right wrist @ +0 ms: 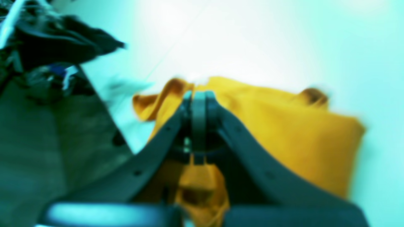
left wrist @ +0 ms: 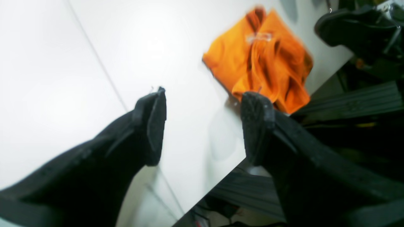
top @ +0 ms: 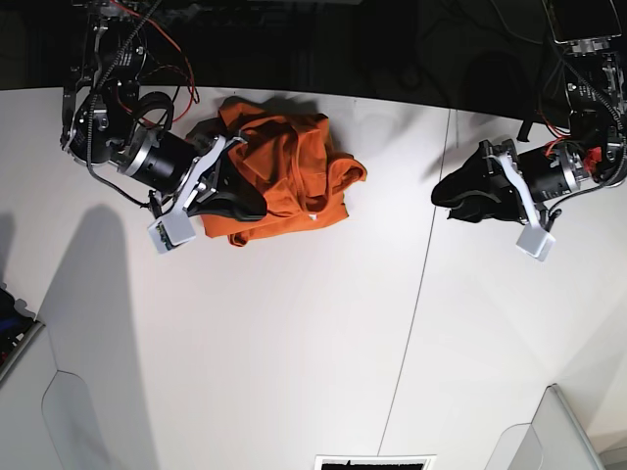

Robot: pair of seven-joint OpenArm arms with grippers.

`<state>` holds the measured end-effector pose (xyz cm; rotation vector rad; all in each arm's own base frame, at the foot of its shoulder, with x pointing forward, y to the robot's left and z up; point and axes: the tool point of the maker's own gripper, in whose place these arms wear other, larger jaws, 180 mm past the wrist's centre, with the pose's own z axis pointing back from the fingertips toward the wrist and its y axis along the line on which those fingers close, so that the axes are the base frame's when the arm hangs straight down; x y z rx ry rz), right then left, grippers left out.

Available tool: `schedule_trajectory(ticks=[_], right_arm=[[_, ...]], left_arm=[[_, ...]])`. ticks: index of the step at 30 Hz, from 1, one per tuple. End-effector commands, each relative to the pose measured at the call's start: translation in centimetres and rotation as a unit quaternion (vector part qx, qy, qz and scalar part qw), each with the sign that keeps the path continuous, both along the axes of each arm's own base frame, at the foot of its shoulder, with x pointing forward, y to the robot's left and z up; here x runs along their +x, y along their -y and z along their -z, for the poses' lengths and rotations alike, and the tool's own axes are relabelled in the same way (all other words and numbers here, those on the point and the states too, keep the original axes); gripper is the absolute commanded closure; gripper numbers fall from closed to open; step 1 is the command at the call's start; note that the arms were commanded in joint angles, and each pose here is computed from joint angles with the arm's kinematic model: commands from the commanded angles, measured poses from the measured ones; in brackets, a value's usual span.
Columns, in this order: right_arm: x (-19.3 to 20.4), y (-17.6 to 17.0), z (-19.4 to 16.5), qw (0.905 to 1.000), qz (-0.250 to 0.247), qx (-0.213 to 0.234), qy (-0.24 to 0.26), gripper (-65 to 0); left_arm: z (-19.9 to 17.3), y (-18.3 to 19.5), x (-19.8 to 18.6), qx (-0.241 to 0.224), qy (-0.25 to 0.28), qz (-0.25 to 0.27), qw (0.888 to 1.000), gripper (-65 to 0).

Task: Layout the t-shirt on the table in an organized manner, then fold the t-shirt properly
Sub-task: 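Reach the left gripper over the bundle and tuck its loose fabric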

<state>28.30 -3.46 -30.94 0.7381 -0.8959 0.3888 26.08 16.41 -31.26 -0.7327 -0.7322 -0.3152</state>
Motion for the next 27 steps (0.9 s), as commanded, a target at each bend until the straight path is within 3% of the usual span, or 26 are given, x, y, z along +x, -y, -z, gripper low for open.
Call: schedule_trajectory(ticks=[1, 7, 10, 15, 17, 20, 23, 27], right_arm=[[1.7, 0.6, -2.0, 0.999, 0.015, 0.004, 0.041, 0.0], [7.0, 4.9, -3.7, 0.9861, 0.093, -0.078, 0.114, 0.0], [9.1, 5.8, -2.6, 0.9843, 0.106, -0.092, 0.106, 0.0], [12.6, 6.3, 1.2, 0.9892, 0.119, -0.07, 0.047, 0.0], [12.9, 6.0, 3.1, 0.9915, 0.114, -0.061, 0.013, 0.0], [12.0, 4.5, 5.4, 0.9941, 0.091, -0.055, -0.02, 0.0], [11.2, 2.9, 6.2, 0.9955, 0.063, -0.064, -0.028, 0.0], [10.5, 1.8, 6.7, 0.9958, 0.04, -0.075, -0.035, 0.0]], left_arm=[[-2.2, 0.9, 0.3, -0.014, 0.034, 0.018, 0.999, -39.4], [-4.3, 10.4, -3.7, -0.014, 0.081, 0.159, 0.984, -39.3], [-4.0, 15.4, -5.9, -0.047, 0.08, 0.202, 0.975, -39.3], [-3.6, 21.9, -7.7, -0.074, 0.087, 0.239, 0.964, -39.3], [-2.2, 23.0, -7.4, -0.057, 0.085, 0.231, 0.967, -39.3], [1.1, 23.2, -7.0, -0.057, 0.039, 0.213, 0.975, -39.3], [4.8, 22.3, -7.0, -0.042, -0.016, 0.206, 0.978, -39.3], [7.0, 20.7, -6.3, -0.02, -0.041, 0.199, 0.979, -39.3]])
